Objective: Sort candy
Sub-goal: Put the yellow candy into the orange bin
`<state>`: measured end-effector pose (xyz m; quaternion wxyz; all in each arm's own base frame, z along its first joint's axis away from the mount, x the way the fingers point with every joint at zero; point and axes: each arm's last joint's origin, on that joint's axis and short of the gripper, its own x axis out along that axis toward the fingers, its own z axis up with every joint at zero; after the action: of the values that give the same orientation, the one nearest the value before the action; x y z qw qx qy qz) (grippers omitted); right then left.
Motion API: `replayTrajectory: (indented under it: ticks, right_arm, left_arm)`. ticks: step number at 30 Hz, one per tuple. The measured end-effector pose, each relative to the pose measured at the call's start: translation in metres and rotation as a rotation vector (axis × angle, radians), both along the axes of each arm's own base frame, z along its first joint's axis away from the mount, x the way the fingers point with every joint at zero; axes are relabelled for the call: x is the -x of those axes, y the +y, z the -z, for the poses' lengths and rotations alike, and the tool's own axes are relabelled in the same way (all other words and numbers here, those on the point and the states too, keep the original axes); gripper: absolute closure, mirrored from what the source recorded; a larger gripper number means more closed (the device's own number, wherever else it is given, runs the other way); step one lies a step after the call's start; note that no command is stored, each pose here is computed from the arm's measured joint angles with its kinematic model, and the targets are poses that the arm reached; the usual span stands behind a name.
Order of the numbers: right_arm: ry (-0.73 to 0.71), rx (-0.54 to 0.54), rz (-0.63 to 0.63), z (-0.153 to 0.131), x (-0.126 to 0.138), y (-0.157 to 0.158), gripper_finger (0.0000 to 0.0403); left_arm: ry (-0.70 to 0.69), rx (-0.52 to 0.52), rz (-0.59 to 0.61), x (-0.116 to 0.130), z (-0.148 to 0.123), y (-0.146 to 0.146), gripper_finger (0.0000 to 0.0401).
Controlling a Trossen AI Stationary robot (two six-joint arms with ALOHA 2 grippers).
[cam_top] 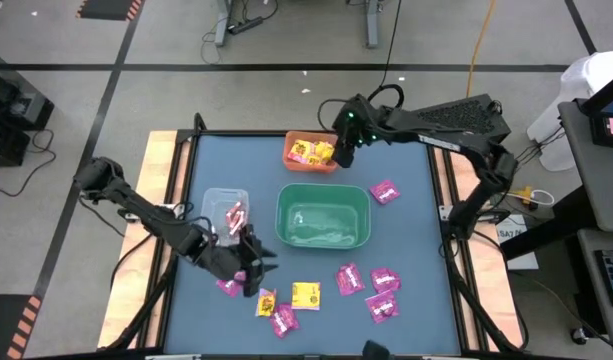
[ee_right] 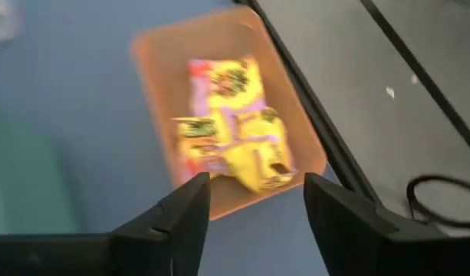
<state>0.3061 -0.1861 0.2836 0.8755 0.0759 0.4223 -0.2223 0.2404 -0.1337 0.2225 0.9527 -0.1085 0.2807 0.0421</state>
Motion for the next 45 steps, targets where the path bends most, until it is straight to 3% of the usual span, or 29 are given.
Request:
replayTrajectory:
  ticks: [8, 12, 15, 19, 23, 33, 39, 45]
  right_arm:
    - [-0.130, 0.059, -0.239, -0.053, 0.001, 0.089, 0.0200]
    - [-0.156, 0.062, -0.333, -0.063, 0.001, 0.129, 0.0200]
    - [-0.095, 0.088, -0.324, -0.061, 0.002, 0.153, 0.0200]
    - [-0.017, 0.106, -0.334, -0.041, 0.004, 0.182, 0.0200]
    - [0.030, 0.085, -0.455, -0.018, 0.010, 0.222, 0.0200]
    - [-0.170, -0.008, -0.746, 0.054, 0.029, 0.329, 0.0200]
    - [-0.277, -0.027, -0.771, 0.086, 0.021, 0.364, 0.0195]
    - [-0.232, 0.052, -0.855, 0.124, 0.004, 0.384, 0.0166]
  left_arm:
    - [0.096, 0.090, 0.030, 0.014, 0.027, -0.039, 0.0262]
    - [0.120, 0.141, 0.019, 0.017, 0.041, -0.055, 0.0262]
    - [0.125, 0.168, 0.025, 0.018, 0.051, -0.066, 0.0262]
    - [0.102, 0.175, 0.043, 0.018, 0.062, -0.078, 0.0262]
    - [0.098, 0.172, 0.042, 0.016, 0.067, -0.082, 0.0262]
    - [0.069, 0.098, 0.036, 0.016, 0.067, -0.080, 0.0262]
    - [0.052, 0.079, -0.009, 0.011, 0.067, -0.074, 0.0262]
    - [0.033, 0.058, -0.055, 0.006, 0.067, -0.068, 0.0262]
